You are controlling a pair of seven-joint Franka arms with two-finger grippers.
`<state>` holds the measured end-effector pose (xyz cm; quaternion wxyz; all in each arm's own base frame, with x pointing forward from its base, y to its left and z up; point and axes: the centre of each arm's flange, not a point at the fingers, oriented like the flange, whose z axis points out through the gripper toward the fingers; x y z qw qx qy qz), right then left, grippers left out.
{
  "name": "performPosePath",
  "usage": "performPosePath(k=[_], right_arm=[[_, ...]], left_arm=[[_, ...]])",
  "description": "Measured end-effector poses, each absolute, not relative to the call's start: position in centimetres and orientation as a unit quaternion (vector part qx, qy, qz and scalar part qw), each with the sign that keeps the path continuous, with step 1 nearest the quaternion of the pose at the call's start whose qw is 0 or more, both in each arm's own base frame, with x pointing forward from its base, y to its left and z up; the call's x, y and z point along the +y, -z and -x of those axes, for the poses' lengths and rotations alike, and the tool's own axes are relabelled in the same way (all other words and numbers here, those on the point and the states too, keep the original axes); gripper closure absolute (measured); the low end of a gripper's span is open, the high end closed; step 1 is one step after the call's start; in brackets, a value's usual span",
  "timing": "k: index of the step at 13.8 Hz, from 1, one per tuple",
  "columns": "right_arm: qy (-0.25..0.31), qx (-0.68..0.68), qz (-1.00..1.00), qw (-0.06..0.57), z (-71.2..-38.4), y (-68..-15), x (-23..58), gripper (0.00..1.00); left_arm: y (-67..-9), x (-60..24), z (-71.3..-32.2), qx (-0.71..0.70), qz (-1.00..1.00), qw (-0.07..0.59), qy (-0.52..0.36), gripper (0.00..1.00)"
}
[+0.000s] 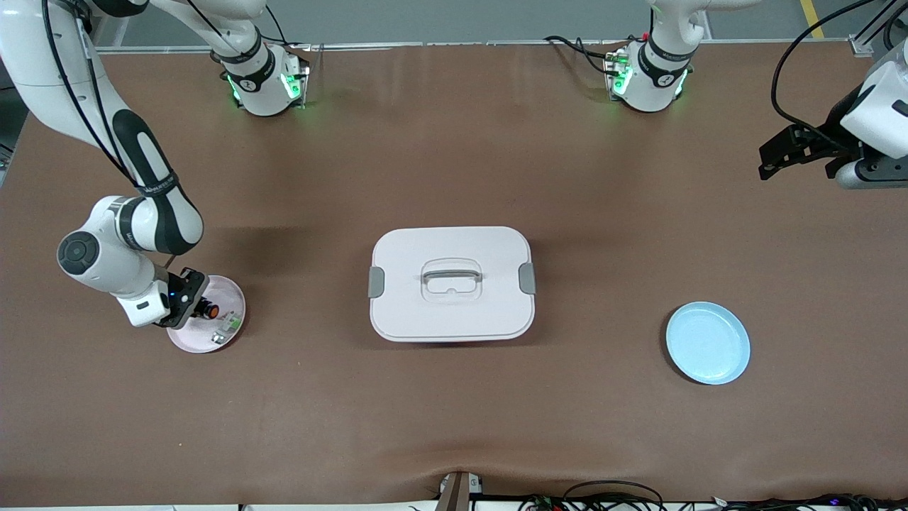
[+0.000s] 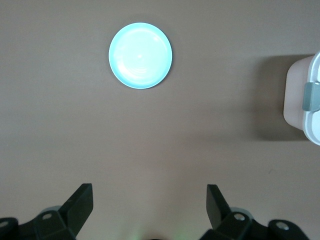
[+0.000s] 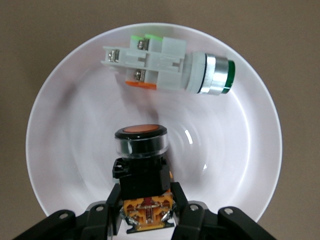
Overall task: Transfer orange switch to right arm and place
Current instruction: 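Lower the orange switch onto the white plate and open the right gripper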
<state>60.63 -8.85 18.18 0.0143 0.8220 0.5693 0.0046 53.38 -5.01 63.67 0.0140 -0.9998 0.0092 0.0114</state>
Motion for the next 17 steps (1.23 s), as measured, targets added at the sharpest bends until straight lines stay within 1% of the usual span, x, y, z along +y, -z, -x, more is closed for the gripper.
performPosePath(k=[2,4,6,8,11,17], right_arm=[[-0.005,0.57,-0.822,0.014,-60.6,-18.2,-8.7,0.58],[-0.006,0.57,-0.821,0.015,-60.7,-18.2,-8.7,0.42],[-0.008,0.57,-0.821,0.016,-60.7,-18.2,-8.7,0.21],[-0.008,0.57,-0.821,0.016,-60.7,-18.3,-8.7,0.01],[-0.006,0.57,-0.821,0.014,-60.7,-18.2,-8.7,0.0],[0.026,0.566,-0.824,-0.014,-61.3,-19.6,-8.9,0.0]], left_arm=[[-63.8,-5.0,-53.3,0.01,1.0,0.014,-0.01,0.0],[-63.9,-5.0,-53.3,0.011,1.0,0.014,-0.009,0.0],[-63.9,-5.0,-53.3,0.011,1.0,0.014,-0.009,0.0],[-63.9,-5.0,-53.3,0.011,1.0,0.014,-0.009,0.0],[-63.9,-5.0,-53.3,0.011,1.0,0.014,-0.009,0.0],[-63.9,-5.0,-53.3,0.01,1.0,0.014,-0.009,0.0]])
